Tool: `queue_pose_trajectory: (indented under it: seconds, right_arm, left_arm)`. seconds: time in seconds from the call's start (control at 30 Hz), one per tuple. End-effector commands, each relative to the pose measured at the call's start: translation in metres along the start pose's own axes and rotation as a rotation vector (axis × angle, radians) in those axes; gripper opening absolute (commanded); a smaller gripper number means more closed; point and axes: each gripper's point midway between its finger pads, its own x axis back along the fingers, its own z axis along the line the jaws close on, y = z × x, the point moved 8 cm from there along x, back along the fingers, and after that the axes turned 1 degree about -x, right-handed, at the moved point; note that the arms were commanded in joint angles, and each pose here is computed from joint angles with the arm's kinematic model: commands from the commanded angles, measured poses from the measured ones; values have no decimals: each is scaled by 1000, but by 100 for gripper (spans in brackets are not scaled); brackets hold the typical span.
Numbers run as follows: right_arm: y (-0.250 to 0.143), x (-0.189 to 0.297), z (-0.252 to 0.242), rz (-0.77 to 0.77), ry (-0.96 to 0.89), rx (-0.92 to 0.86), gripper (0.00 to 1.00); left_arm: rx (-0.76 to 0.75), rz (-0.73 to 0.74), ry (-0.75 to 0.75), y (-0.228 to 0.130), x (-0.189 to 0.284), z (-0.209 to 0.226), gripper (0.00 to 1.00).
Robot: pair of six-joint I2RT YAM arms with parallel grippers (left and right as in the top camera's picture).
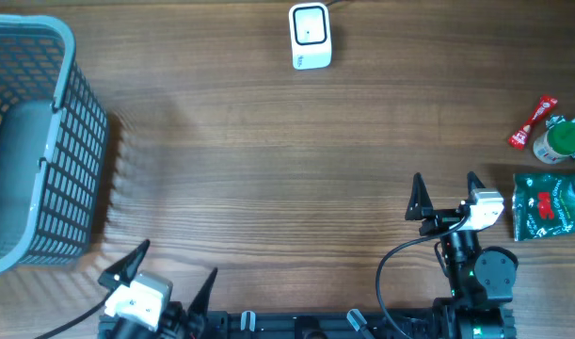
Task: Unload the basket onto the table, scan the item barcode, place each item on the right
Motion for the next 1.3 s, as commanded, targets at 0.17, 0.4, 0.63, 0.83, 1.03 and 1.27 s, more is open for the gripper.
queue_pose_trajectory:
  seconds: [0.17, 0.4, 0.63, 0.83, 1.03, 1.27]
  right_arm:
    - [2, 1, -1, -16, -13, 20, 100]
    - [2, 1, -1, -16, -13, 20, 100]
    - [2, 1, -1, -16, -13, 20, 100]
    - [2, 1, -1, -16, -13, 21, 100]
    - [2, 1, -1, -16, -13, 20, 100]
    - [2, 1, -1, -16, -13, 20, 100]
  left_arm:
    - [-21, -73, 48, -49, -99, 35, 100]
    - [-120, -103, 58, -85, -132, 42, 100]
    - [-169, -103, 68, -93, -137, 44, 100]
    - [-122, -104, 11, -94, -137, 39, 100]
    - [176, -186, 337, -100, -140, 72, 100]
    - [182, -186, 454, -101, -136, 82, 100]
